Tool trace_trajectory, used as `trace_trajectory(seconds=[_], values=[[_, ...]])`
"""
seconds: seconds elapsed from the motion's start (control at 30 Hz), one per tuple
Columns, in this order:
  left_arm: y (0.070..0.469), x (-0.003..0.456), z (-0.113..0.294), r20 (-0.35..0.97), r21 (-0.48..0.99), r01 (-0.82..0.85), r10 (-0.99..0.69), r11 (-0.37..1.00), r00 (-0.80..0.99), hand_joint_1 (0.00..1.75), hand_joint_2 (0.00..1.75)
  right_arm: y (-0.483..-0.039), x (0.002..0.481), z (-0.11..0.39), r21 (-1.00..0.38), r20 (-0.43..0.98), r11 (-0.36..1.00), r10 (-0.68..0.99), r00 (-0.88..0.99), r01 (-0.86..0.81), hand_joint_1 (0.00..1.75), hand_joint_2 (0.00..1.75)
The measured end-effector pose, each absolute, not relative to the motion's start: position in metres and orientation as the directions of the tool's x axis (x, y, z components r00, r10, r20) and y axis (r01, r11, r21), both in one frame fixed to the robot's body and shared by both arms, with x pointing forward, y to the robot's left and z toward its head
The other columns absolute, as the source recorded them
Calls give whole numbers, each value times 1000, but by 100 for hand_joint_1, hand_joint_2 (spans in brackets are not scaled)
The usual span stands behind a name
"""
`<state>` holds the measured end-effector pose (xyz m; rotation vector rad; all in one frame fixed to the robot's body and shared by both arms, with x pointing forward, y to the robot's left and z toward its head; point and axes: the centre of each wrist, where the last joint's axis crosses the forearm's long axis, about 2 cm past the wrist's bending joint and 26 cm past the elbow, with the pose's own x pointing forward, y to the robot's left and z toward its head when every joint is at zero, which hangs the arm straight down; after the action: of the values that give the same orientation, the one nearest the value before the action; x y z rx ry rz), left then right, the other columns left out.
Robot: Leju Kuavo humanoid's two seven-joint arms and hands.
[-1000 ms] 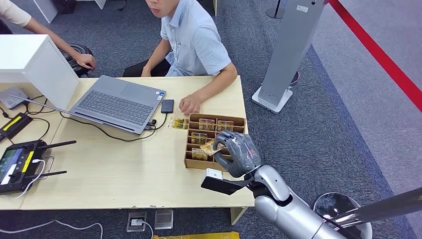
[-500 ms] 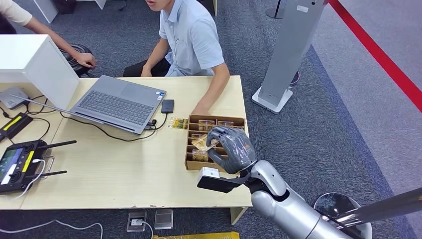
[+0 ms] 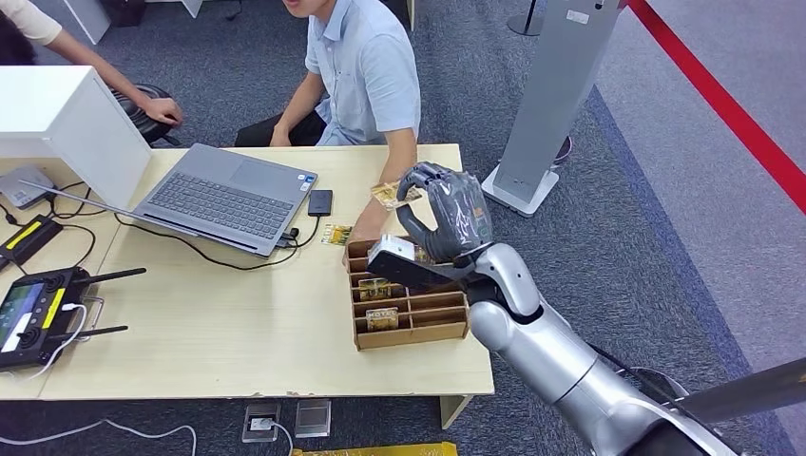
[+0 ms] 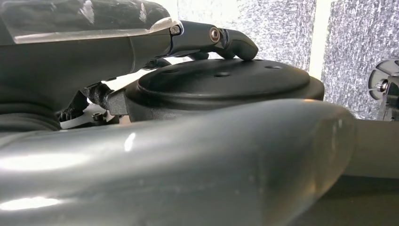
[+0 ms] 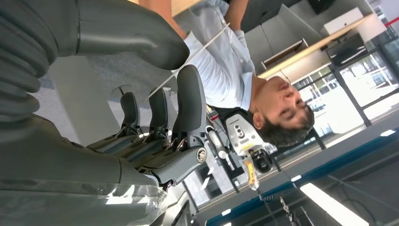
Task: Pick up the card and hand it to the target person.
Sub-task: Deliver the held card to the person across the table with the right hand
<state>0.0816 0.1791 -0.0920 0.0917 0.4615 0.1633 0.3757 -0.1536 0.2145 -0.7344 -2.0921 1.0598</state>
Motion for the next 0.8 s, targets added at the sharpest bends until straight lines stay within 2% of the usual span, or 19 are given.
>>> trace_trajectory(seconds=[0.4, 0.57, 0.7, 0.8], values=[[179, 82, -92, -437, 122, -124, 166, 985, 884, 0, 0, -140, 392, 225, -836, 321, 515, 736, -596, 186, 175, 175], [181, 82, -92, -430, 123, -130, 171, 984, 886, 0, 0, -129, 410, 232, -873, 308, 465, 762, -570, 150, 175, 175], [181, 81, -92, -427, 124, -133, 174, 983, 887, 0, 0, -122, 412, 232, -893, 304, 435, 769, -562, 111, 0, 175], [181, 81, -92, -429, 128, -137, 180, 982, 885, 0, 0, -118, 413, 230, -912, 314, 408, 763, -565, 44, 0, 175]])
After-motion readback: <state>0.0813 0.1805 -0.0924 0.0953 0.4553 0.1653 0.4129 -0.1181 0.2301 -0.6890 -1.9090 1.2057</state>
